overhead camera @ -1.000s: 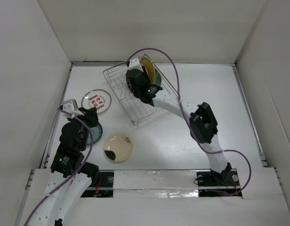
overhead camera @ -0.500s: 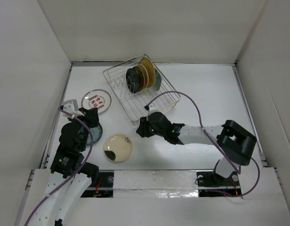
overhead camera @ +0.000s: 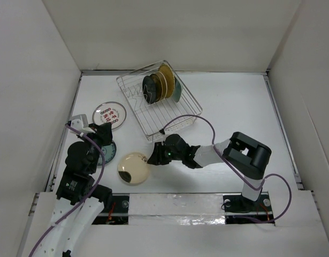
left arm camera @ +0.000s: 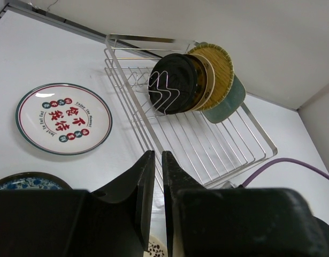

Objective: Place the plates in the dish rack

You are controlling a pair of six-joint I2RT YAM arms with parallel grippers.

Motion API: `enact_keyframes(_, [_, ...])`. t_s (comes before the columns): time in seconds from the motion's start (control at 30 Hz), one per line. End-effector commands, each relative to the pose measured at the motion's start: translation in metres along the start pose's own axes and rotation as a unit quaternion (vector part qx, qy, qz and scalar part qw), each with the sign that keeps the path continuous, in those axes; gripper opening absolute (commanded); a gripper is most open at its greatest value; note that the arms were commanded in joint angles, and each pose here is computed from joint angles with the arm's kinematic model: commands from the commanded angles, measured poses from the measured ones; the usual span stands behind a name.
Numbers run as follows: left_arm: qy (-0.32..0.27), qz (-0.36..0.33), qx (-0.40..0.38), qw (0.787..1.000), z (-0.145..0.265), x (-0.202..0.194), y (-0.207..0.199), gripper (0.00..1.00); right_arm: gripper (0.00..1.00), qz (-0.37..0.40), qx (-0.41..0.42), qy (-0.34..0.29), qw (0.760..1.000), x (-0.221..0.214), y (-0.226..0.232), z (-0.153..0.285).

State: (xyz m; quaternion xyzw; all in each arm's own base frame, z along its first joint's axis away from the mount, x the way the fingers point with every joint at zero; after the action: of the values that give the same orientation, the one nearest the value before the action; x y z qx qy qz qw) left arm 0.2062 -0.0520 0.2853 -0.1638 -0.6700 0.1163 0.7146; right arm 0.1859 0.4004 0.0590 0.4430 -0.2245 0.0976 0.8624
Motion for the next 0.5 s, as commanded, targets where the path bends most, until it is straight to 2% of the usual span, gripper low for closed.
enact_keyframes(0.0, [-0.023,0.002,-0.022,0.999,0.0,0.01,-0.007,0.09,0.35,-0.015,0.036,0.001,0.999,0.002,0.011,-0.006])
enact_keyframes(0.23, [-0.026,0.003,-0.023,0.999,0.002,0.01,-0.007,0.09,0.21,-0.009,0.029,-0.003,1.0,-0.008,0.017,-0.002])
enact_keyframes(0.27, [-0.026,0.003,-0.025,0.999,0.003,0.01,-0.008,0.09,0.1,-0.005,0.022,-0.005,1.0,-0.011,0.017,-0.002])
enact_keyframes(0.33, [-0.027,0.004,-0.025,0.999,0.003,0.011,-0.007,0.1,0.0,-0.002,0.023,-0.012,1.0,-0.011,0.022,0.003])
enact_keyframes(0.47, [-0.03,0.006,-0.025,0.999,0.005,0.012,-0.007,0.1,0.0,0.015,0.001,-0.042,0.999,-0.004,0.025,0.02])
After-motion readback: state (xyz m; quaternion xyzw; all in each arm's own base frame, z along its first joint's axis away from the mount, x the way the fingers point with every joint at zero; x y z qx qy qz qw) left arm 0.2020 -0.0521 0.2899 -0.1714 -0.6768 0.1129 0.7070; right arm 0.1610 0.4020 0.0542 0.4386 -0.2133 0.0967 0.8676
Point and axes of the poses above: each gripper's point midway between its finger pads, its own z axis back along the fingers, its own y axis along the line the jaws close on, x = y × z, the point moved 3 cm from there along z, back along the fingers, and after that the axes turned 2 degrees about -z, right-handed, at the moved point
